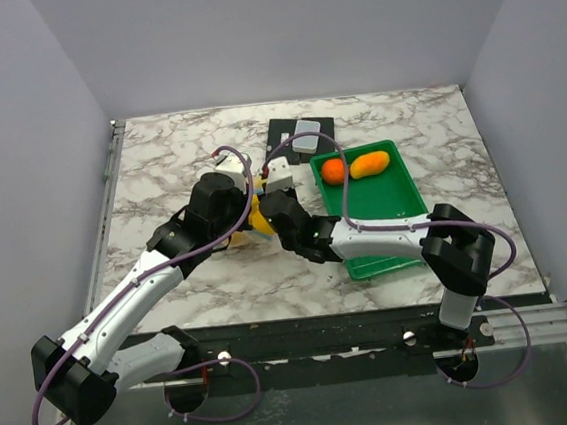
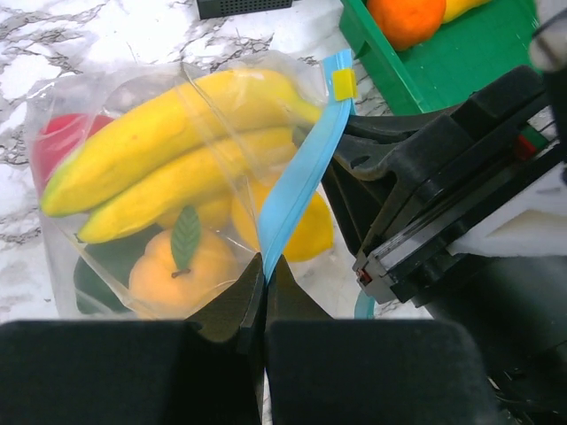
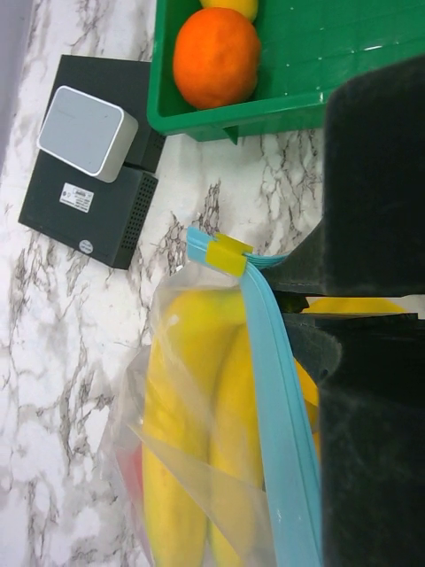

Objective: Place the food in the zip-top bag and seal the zipper
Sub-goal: Place the fake fruit in the zipper food storage bag.

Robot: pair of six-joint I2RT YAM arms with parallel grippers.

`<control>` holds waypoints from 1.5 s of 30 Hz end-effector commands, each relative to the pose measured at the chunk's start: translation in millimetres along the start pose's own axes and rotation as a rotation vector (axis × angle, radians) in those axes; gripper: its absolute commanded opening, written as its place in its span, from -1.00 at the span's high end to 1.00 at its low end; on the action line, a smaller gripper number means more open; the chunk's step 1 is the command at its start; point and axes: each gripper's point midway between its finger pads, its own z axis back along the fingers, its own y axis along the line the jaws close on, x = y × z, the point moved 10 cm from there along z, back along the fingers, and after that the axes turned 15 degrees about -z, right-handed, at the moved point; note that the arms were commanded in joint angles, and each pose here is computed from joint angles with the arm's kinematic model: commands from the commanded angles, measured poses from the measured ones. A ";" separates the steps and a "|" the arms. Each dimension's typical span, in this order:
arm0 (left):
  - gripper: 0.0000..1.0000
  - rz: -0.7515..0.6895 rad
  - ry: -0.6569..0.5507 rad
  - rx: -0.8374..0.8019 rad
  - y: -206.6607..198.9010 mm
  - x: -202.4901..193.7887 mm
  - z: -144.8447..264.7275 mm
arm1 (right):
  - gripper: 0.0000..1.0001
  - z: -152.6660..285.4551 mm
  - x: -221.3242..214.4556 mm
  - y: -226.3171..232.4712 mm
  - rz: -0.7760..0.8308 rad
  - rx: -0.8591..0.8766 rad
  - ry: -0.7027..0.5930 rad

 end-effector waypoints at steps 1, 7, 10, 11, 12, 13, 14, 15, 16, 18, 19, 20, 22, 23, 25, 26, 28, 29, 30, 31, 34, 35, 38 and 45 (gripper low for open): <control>1.00 -0.008 -0.022 -0.070 -5.6 2.1 -1.4 | 0.99 -7.4 12.3 7.2 0.000 0.098 -0.110; 1.00 -0.013 -0.022 -0.077 -5.8 2.1 -1.9 | 0.99 0.4 20.5 4.7 0.012 0.193 -0.163; 1.00 -0.015 -0.024 -0.079 -6.0 2.2 -1.4 | 0.99 5.9 23.5 -0.9 0.041 0.241 -0.204; 1.00 -0.015 -0.025 -0.082 -6.2 2.3 -1.2 | 0.99 6.1 22.3 -2.2 0.054 0.262 -0.214; 1.00 -0.015 -0.028 -0.084 -6.2 3.0 -0.6 | 0.99 5.7 19.9 -3.2 0.067 0.275 -0.223; 1.00 -0.016 -0.029 -0.085 -6.2 2.8 -0.2 | 0.99 4.6 17.2 -4.1 0.076 0.283 -0.230; 1.00 -0.018 -0.030 -0.087 -6.2 2.9 0.2 | 0.99 3.7 14.3 -4.6 0.084 0.298 -0.232; 1.00 -0.019 -0.032 -0.089 -6.1 3.1 0.7 | 0.99 2.7 9.6 -5.2 0.101 0.321 -0.229; 1.00 -0.019 -0.034 -0.092 -6.2 3.4 1.1 | 0.99 2.4 5.4 -5.9 0.120 0.343 -0.230; 1.00 -0.021 -0.034 -0.097 -6.5 3.0 1.0 | 0.99 2.4 -1.3 -7.7 0.142 0.375 -0.243; 1.00 -0.023 -0.034 -0.100 -6.9 3.0 1.0 | 0.99 2.0 -4.4 -9.4 0.143 0.388 -0.251; 1.00 -0.023 -0.033 -0.104 -7.1 2.9 0.8 | 0.99 1.4 -5.8 -10.7 0.138 0.407 -0.268; 1.00 -0.023 -0.038 -0.115 -7.9 3.8 1.3 | 0.99 -0.9 -11.6 -14.0 0.138 0.425 -0.274; 1.00 -0.023 -0.039 -0.120 -8.1 3.7 1.6 | 0.99 -2.3 -14.2 -15.0 0.140 0.428 -0.269; 1.00 -0.024 -0.046 -0.129 -8.7 4.4 2.5 | 0.99 -5.3 -17.8 -15.0 0.144 0.428 -0.255; 1.00 -0.025 -0.048 -0.131 -8.8 4.4 2.7 | 0.99 -6.6 -19.0 -14.2 0.144 0.426 -0.249; 1.00 -0.025 -0.051 -0.132 -8.7 4.8 3.2 | 0.97 -8.0 -21.2 -13.4 0.140 0.421 -0.234; 1.00 -0.025 -0.052 -0.132 -8.7 4.8 3.3 | 0.94 -7.4 -20.7 -12.9 0.134 0.428 -0.229; 1.00 -0.024 -0.051 -0.130 -8.8 4.8 3.1 | 0.89 -6.5 -20.5 -12.3 0.129 0.435 -0.224; 1.00 -0.024 -0.051 -0.130 -8.8 4.8 3.1 | 0.84 -6.4 -20.1 -12.1 0.124 0.435 -0.220; 1.00 -0.022 -0.051 -0.120 -7.9 4.8 2.9 | 0.63 -7.3 -20.5 -10.4 0.137 0.432 -0.198; 1.00 -0.022 -0.051 -0.116 -7.7 4.6 3.2 | 0.57 -7.3 -20.5 -10.1 0.141 0.434 -0.189; 1.00 -0.020 -0.048 -0.093 -6.1 4.3 2.3 | 0.37 -4.3 -17.4 -9.9 0.137 0.445 -0.178; 1.00 -0.005 -0.043 -0.050 -3.3 3.9 1.3 | -0.06 7.9 -0.2 -11.3 0.130 0.463 -0.148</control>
